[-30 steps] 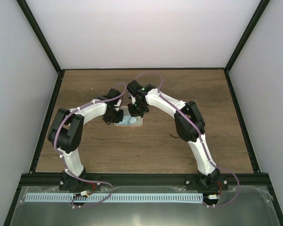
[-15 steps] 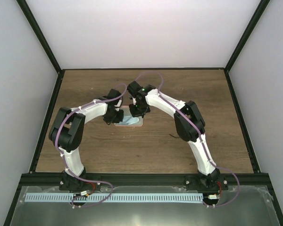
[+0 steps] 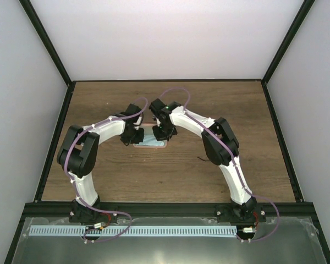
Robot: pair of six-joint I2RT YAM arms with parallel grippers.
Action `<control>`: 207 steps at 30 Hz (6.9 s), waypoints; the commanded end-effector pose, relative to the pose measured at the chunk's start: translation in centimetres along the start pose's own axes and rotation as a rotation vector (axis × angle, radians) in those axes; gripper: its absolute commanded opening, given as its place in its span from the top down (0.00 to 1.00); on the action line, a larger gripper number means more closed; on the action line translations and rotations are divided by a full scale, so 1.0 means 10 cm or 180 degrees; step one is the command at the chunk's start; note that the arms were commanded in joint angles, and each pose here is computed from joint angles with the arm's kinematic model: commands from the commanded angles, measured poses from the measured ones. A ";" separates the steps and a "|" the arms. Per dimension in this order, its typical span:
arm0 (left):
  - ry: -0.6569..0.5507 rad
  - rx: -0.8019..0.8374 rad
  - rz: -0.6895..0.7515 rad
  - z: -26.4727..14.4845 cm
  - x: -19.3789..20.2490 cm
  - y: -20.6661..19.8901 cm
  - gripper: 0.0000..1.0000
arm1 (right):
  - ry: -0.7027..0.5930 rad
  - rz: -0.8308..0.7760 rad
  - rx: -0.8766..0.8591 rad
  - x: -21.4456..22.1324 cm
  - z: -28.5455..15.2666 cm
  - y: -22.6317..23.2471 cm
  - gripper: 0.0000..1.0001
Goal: Organize the sunglasses
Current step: Place the glasses cleaning cloth in the sunglasses case, then pick up the sunglasses from the center of the board, then fold the sunglasses at the center of the board.
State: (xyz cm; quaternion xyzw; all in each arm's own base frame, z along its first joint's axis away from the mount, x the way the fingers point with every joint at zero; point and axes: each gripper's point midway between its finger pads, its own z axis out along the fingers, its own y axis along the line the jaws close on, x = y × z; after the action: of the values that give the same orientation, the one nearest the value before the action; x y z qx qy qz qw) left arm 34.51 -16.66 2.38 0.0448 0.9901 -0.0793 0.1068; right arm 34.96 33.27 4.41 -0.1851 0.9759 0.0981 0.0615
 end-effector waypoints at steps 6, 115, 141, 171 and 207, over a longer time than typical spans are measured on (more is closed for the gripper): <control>0.0033 -0.0046 -0.0030 0.07 0.03 0.06 0.95 | 0.0054 0.0031 0.0078 0.07 0.07 -0.08 0.95; -0.0854 0.1402 0.0669 -0.20 -1.52 -2.56 0.62 | -0.0366 0.1737 0.0637 1.35 -0.72 -2.36 0.93; -0.0034 0.1627 0.1288 0.05 -0.10 -3.16 0.63 | -0.0515 0.1646 0.0481 1.27 -0.77 -2.22 0.95; -0.0875 0.0479 0.0109 -0.69 -0.68 -2.00 0.11 | -0.0636 0.1798 0.0499 1.23 -0.86 -2.23 0.95; -0.0334 0.0697 -0.0729 -0.08 -0.31 -2.56 0.42 | -0.0746 0.1688 0.0106 0.72 -0.97 -1.71 0.96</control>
State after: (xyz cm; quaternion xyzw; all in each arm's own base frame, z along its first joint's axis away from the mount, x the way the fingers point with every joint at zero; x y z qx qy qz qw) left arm 34.14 -40.65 7.36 -0.0785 0.9677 -0.1902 0.1459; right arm 33.98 11.67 8.22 0.1021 0.9813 0.0931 0.1343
